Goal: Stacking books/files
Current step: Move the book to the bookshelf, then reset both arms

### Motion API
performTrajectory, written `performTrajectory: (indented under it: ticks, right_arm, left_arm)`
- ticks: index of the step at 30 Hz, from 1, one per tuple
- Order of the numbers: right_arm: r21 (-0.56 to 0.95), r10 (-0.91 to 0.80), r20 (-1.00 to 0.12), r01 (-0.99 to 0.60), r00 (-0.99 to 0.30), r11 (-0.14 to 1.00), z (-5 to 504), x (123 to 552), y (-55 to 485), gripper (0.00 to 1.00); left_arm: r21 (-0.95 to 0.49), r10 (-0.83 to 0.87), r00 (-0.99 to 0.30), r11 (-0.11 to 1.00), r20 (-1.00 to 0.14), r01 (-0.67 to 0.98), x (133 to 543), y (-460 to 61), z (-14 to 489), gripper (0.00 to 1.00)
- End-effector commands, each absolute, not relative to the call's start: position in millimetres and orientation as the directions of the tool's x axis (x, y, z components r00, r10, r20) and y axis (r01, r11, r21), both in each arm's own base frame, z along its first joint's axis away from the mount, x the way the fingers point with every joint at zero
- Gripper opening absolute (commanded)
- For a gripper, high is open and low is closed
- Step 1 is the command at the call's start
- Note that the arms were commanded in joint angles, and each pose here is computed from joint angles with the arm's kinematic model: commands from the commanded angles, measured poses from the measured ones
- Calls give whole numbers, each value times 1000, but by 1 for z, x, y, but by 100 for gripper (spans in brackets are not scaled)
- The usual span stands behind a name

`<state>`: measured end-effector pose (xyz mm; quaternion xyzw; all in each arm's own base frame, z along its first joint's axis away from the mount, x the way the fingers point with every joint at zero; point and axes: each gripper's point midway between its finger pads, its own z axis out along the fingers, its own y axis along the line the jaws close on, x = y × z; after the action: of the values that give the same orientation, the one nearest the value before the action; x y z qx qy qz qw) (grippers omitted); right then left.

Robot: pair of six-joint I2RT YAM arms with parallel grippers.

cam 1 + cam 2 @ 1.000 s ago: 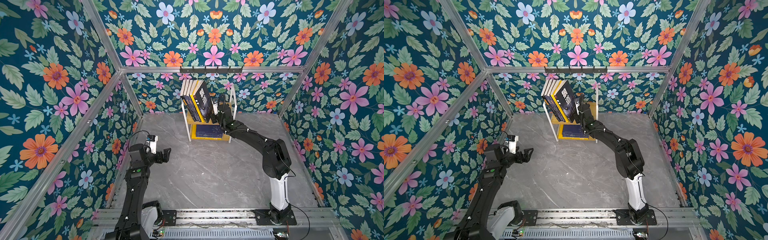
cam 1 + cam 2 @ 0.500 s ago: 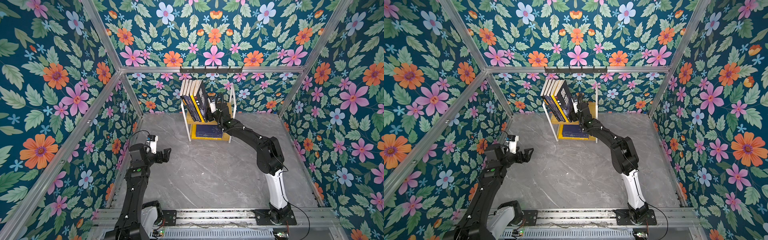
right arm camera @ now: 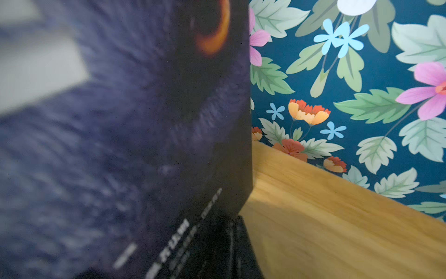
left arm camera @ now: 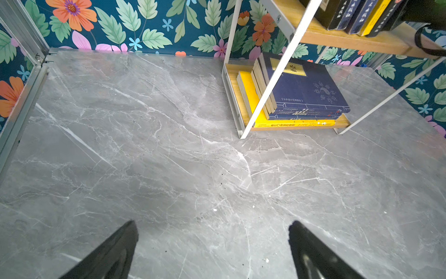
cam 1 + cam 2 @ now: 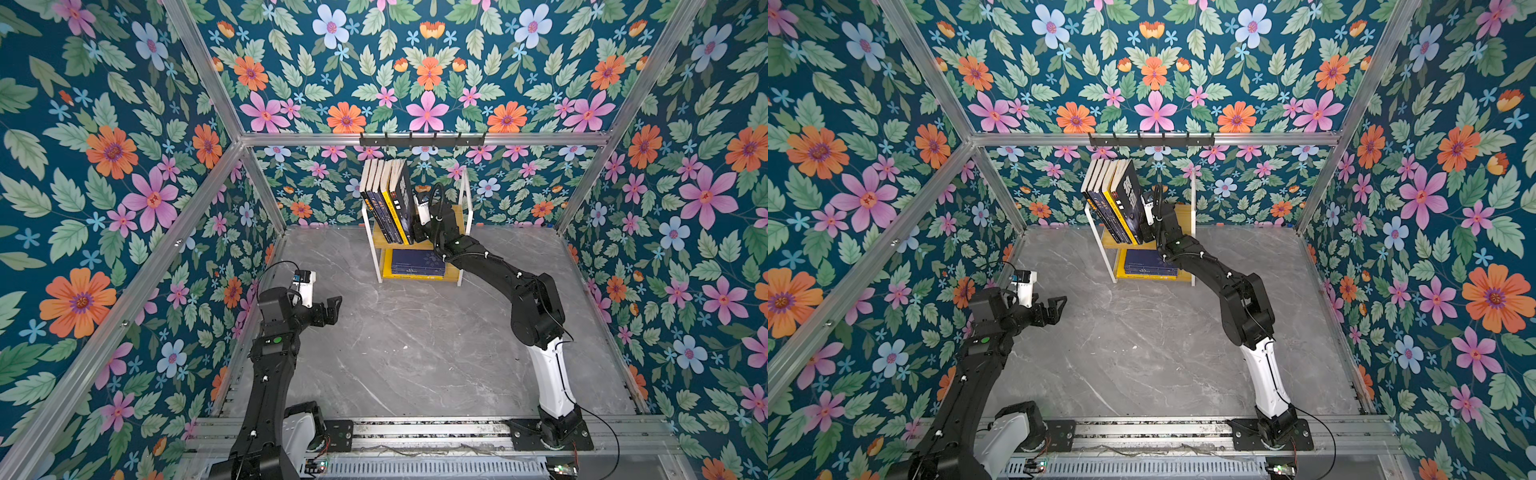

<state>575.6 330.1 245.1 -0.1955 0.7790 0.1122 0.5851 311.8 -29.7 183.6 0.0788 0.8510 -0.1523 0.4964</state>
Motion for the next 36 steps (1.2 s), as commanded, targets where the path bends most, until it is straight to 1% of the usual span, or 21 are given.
performTrajectory:
  ticks: [1, 9, 14, 18, 22, 26, 27, 29, 32, 33, 36]
  right_arm:
    - [-58, -201, -942, -461, -267, 886, 246, 564, 332, 2]
    - [-96, -221, -947, -451, -234, 887, 278, 545, 316, 4]
    - [-75, -193, -956, -448, -222, 891, 301, 528, 307, 5]
    - [-59, -168, -964, -451, -207, 891, 321, 511, 299, 6]
    - [-44, -148, -971, -472, -187, 880, 345, 482, 293, 10]
    - [-23, -134, -973, -496, -189, 868, 358, 452, 284, 19]
    - [-13, -119, -977, -505, -178, 863, 370, 439, 279, 23]
    - [-8, -121, -977, -530, -178, 848, 375, 420, 275, 29]
    - [5, -101, -979, -522, -175, 853, 382, 393, 259, 40]
    - [16, -86, -981, -519, -172, 855, 385, 383, 252, 44]
    - [21, -83, -981, -528, -174, 849, 380, 356, 236, 62]
  left_arm:
    - [-178, -19, -480, 941, -877, 289, 313, -30, 189, 100]
    - [-177, -26, -471, 944, -882, 279, 314, -29, 192, 100]
    - [-180, -28, -474, 944, -880, 277, 314, -28, 193, 100]
    - [-176, -27, -469, 945, -883, 277, 314, -28, 194, 100]
    - [-169, -25, -467, 948, -884, 270, 315, -26, 197, 100]
    - [-170, -21, -464, 944, -886, 282, 314, -28, 197, 100]
    - [-169, -19, -465, 944, -885, 283, 314, -28, 196, 100]
    - [-151, -5, -456, 946, -890, 285, 315, -27, 198, 100]
    - [-127, 13, -447, 951, -894, 280, 316, -24, 201, 100]
    - [-124, 17, -448, 951, -894, 282, 316, -25, 203, 100]
    - [-132, 18, -464, 948, -885, 289, 316, -26, 207, 100]
